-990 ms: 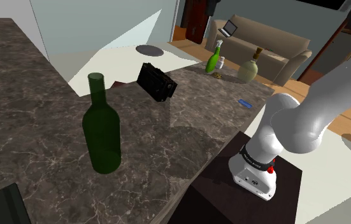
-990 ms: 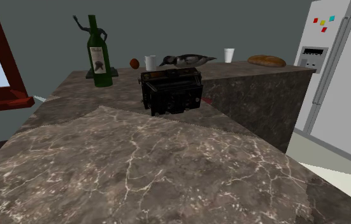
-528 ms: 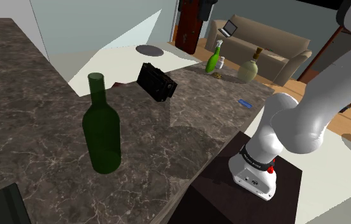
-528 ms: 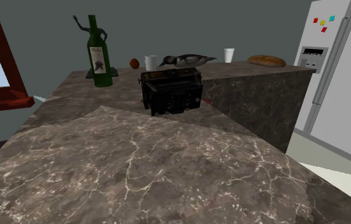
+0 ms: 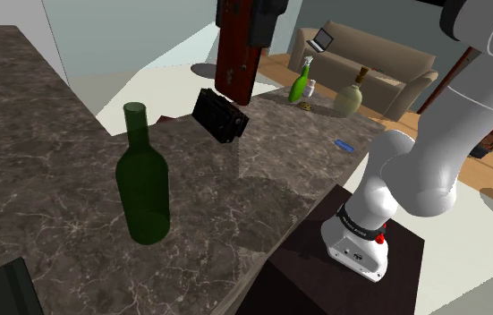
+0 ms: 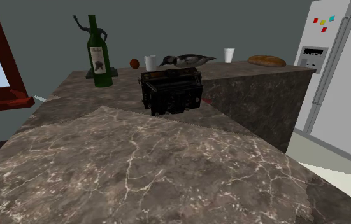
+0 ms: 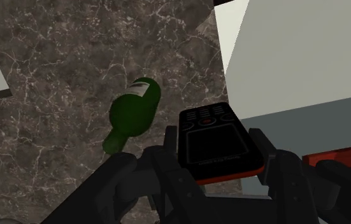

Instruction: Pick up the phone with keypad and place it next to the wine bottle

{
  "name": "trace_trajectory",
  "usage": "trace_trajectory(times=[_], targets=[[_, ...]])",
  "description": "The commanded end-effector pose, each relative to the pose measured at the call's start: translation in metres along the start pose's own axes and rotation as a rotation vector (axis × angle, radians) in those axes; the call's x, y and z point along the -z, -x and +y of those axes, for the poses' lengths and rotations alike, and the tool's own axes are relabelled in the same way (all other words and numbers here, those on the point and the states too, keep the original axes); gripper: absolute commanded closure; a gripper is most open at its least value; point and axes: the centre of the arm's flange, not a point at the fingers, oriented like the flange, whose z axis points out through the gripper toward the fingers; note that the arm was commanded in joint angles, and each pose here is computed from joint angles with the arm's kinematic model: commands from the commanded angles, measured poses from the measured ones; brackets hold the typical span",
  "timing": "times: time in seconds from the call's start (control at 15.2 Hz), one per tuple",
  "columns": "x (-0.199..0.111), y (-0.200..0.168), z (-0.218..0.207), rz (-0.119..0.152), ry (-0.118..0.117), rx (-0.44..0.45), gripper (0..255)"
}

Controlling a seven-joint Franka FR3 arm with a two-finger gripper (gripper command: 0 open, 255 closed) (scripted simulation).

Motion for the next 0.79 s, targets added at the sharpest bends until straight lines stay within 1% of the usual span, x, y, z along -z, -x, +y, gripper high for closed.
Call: trace_trajectory(times=[0.0, 0.73], targets=[[-0.003, -0.008, -0.009, 0.001, -0.001, -0.002, 255], [-0.062, -0.009, -0.008, 0.001, -0.001, -0.002, 255]])
